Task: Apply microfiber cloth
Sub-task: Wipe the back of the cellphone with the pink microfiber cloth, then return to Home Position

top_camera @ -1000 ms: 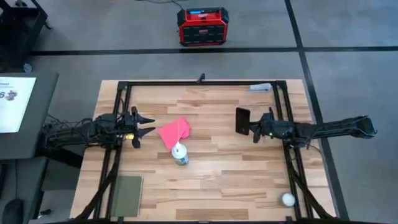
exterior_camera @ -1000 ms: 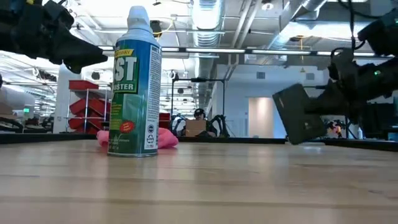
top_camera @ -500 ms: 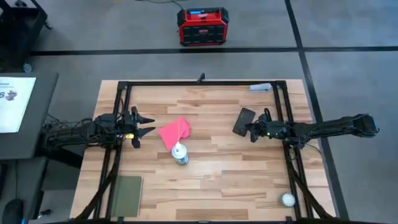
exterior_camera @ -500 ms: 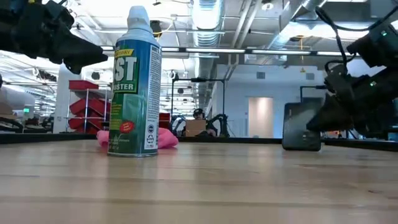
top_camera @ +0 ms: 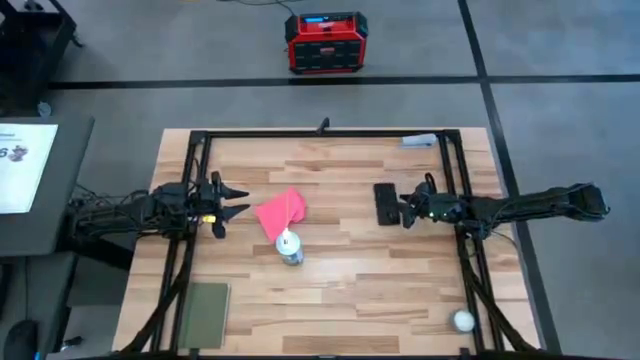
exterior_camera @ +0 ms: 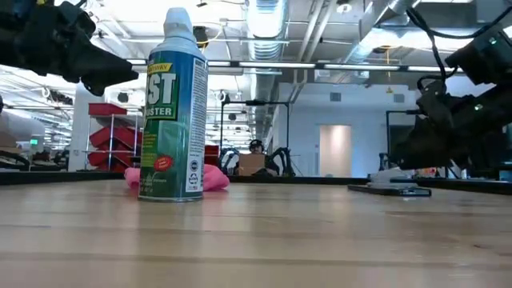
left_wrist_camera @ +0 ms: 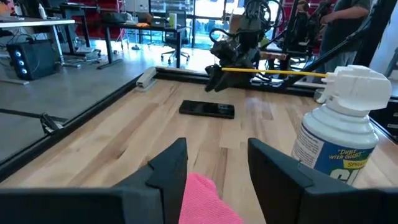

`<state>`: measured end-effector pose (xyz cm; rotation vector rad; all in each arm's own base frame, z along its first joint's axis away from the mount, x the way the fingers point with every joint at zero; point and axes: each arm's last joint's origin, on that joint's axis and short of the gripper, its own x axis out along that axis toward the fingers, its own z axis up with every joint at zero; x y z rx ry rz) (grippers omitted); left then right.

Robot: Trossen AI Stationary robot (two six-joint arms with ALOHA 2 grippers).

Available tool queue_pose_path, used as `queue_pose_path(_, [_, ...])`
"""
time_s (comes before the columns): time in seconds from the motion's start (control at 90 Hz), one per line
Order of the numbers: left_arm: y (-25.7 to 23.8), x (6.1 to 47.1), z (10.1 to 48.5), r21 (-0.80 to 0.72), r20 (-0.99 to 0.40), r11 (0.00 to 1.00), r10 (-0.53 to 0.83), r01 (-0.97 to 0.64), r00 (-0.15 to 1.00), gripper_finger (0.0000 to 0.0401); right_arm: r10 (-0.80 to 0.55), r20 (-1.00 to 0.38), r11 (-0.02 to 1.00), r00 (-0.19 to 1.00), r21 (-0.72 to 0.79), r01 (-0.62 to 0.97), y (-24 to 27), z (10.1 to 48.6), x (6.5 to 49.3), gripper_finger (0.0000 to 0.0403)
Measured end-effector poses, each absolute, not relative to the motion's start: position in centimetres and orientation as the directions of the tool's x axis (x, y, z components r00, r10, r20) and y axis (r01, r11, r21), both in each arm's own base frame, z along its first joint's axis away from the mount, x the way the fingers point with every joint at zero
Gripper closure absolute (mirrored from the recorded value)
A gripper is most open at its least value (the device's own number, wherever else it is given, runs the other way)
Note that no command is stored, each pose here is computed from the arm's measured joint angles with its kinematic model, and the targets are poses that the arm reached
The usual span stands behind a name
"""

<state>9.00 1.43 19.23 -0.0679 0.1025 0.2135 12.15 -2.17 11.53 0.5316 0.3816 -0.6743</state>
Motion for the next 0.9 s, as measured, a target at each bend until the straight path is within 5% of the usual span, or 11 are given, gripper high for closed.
queue_pose_path(0.189, [1.4, 9.0, 19.1, -0.055, -0.126, 0.975, 0.207, -0.215, 0.970, 0.0258, -0.506, -0.510, 0.652, 0.696, 0.302, 0.695, -2.4, 11.4, 12.0, 0.0241])
queue_pose_path(0.4, [1.3, 9.0, 19.0, -0.025, -0.129, 0.986, 0.162, -0.166, 0.978, 0.0265, -0.532, -0.471, 0.724, 0.704, 0.177, 0.666, -2.8, 11.8, 12.2, 0.0387])
queue_pose_path(0.678, [1.2, 9.0, 19.3, 0.095, -0.098, 0.987, 0.142, -0.132, 0.985, 0.0302, -0.418, -0.217, 0.898, 0.882, 0.052, 0.438, -1.6, 14.5, 13.5, 0.0402])
queue_pose_path(0.9, [1.2, 9.0, 19.3, 0.123, -0.099, 0.984, 0.143, -0.131, 0.985, 0.0329, -0.421, -0.096, 0.906, 0.902, -0.101, 0.412, -0.6, 15.7, 12.9, 0.0403])
